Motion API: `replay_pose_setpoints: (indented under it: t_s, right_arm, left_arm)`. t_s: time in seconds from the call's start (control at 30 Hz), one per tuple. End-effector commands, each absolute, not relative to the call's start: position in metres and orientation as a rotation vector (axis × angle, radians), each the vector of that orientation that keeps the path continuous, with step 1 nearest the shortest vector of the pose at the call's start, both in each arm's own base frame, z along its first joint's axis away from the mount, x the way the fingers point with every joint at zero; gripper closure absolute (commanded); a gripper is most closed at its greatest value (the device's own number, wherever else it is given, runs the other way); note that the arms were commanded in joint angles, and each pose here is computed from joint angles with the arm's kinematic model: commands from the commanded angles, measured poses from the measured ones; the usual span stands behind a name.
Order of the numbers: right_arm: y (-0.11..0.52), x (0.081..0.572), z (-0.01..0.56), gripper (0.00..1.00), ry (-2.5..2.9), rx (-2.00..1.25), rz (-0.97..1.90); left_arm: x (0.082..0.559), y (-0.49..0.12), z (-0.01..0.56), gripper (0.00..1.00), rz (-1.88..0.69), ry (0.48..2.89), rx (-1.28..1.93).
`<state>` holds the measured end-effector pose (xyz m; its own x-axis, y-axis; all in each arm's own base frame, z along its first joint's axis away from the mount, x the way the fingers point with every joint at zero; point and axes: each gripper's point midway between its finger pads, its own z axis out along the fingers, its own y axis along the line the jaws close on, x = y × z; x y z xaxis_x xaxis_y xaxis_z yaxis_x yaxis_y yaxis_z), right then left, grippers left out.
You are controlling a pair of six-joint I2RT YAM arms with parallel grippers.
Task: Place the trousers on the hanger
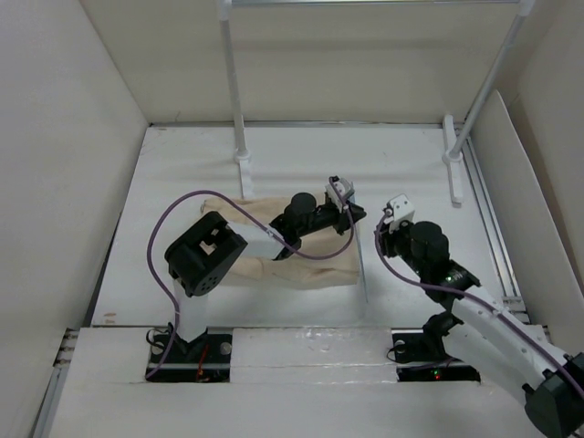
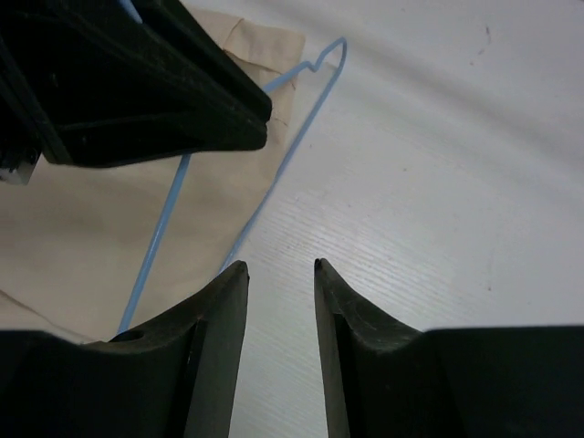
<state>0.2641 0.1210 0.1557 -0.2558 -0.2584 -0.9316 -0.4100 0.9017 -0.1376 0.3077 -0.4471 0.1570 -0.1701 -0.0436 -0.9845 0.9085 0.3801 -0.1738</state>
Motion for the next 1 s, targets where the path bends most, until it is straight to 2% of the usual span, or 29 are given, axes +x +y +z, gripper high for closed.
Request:
replay_pose_setpoints:
  t_s: [0.0, 0.13, 0.2, 0.33, 0.4, 0.57, 0.87, 0.93, 0.97]
  right_arm:
    - [0.142, 0.281, 0.171, 0.59, 1.748, -0.5, 0.267]
    - [0.157, 0.291, 0.143, 0.6, 1.765, -0.528, 0.4]
    - [0.152, 0.305, 0.129, 0.57, 1.783, -0.486, 0.419]
    - [0.161, 0.314, 0.118, 0.57, 1.789, -0.503, 0.512]
    - [0.162, 0.319, 0.119, 0.51, 1.776, -0.488, 0.528]
    - [0.175, 0.321, 0.108, 0.49, 1.765, -0.462, 0.646]
    - [0.182, 0.328, 0.072, 0.5, 1.822, -0.383, 0.755]
    - [0.185, 0.328, 0.069, 0.53, 1.824, -0.384, 0.779]
    - [0.185, 0.33, 0.074, 0.59, 1.797, -0.374, 0.798]
  left_arm:
    - [0.301, -0.444, 0.189, 1.0, -1.069, 1.366, 0.796]
    - [0.298, -0.444, 0.175, 1.0, -1.083, 1.391, 0.803]
    - [0.297, -0.444, 0.173, 1.0, -1.099, 1.389, 0.791]
    - [0.296, -0.443, 0.157, 1.0, -1.104, 1.423, 0.777]
    - [0.297, -0.442, 0.156, 1.0, -1.104, 1.426, 0.772]
    - [0.297, -0.44, 0.15, 1.0, -1.094, 1.446, 0.765]
    - [0.296, -0.439, 0.145, 1.0, -1.096, 1.459, 0.764]
    - [0.297, -0.439, 0.144, 1.0, -1.093, 1.463, 0.763]
    - [0.297, -0.439, 0.143, 1.0, -1.089, 1.464, 0.765]
